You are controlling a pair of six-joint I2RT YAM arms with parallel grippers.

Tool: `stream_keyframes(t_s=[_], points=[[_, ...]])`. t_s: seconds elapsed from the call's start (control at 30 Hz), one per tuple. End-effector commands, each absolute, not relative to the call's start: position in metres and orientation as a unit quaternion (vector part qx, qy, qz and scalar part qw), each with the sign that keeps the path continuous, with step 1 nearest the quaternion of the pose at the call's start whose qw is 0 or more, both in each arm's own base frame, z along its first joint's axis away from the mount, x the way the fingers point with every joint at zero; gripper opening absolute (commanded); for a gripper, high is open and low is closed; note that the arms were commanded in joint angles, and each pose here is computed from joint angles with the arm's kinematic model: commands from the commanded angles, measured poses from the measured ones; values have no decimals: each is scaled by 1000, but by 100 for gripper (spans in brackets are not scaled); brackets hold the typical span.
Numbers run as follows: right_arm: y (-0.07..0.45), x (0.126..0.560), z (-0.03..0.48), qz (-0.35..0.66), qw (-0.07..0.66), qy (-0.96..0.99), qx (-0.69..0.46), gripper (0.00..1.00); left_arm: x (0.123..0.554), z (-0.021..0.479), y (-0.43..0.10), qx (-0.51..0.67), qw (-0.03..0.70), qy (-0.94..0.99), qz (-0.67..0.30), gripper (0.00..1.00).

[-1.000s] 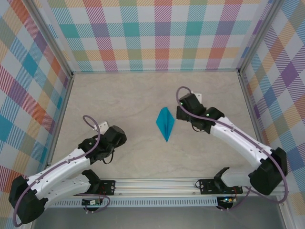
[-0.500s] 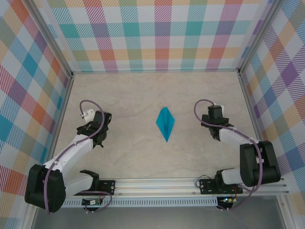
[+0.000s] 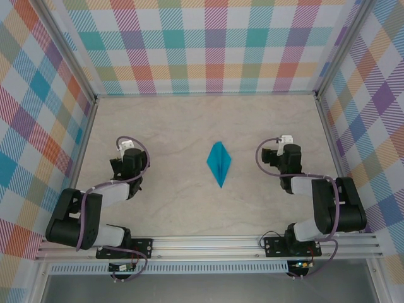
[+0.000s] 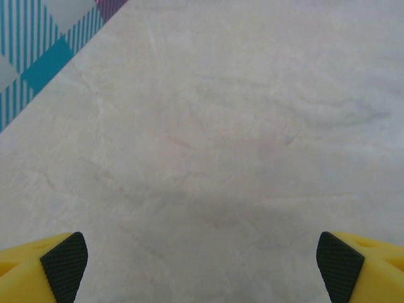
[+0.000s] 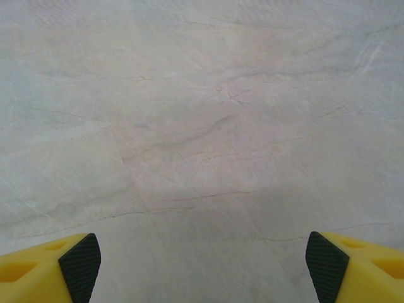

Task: Fold a paper plane with a square sheet of paper (pick it up from the middle)
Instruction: Reset both arms

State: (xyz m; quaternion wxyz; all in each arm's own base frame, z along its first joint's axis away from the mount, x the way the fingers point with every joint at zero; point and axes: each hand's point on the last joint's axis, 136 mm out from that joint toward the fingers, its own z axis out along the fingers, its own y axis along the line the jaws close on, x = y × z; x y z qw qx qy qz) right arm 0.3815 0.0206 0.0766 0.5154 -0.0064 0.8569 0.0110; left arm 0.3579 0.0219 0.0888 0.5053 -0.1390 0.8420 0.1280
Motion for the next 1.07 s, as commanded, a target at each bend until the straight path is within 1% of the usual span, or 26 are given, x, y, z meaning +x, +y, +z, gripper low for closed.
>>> stream_keyframes(t_s=[0.0,0.03,0.07,0.1,0.17,0.2,0.23,0.27,1.03], points=[[31,393,90,58,559,826,-33,91,381,104,15,-114,567,812,81,96],[29,396,92,57,565,823,-27,100,383,101,14,-110,576,806,75,96],[28,394,91,57,553,831,-26,100,386,97,9,-96,571,812,65,96],[27,396,92,54,561,825,-25,100,389,92,2,-78,562,822,54,96],[24,396,91,51,558,828,-16,100,395,85,3,-79,568,817,53,97],[22,397,90,50,552,832,-9,100,393,79,5,-83,545,834,38,97],[19,397,90,50,554,831,-3,100,395,82,7,-84,558,825,35,98],[19,397,91,49,555,831,-3,100,394,80,6,-84,550,830,35,100],[19,397,91,48,554,831,-2,100,394,81,6,-82,553,828,38,100]])
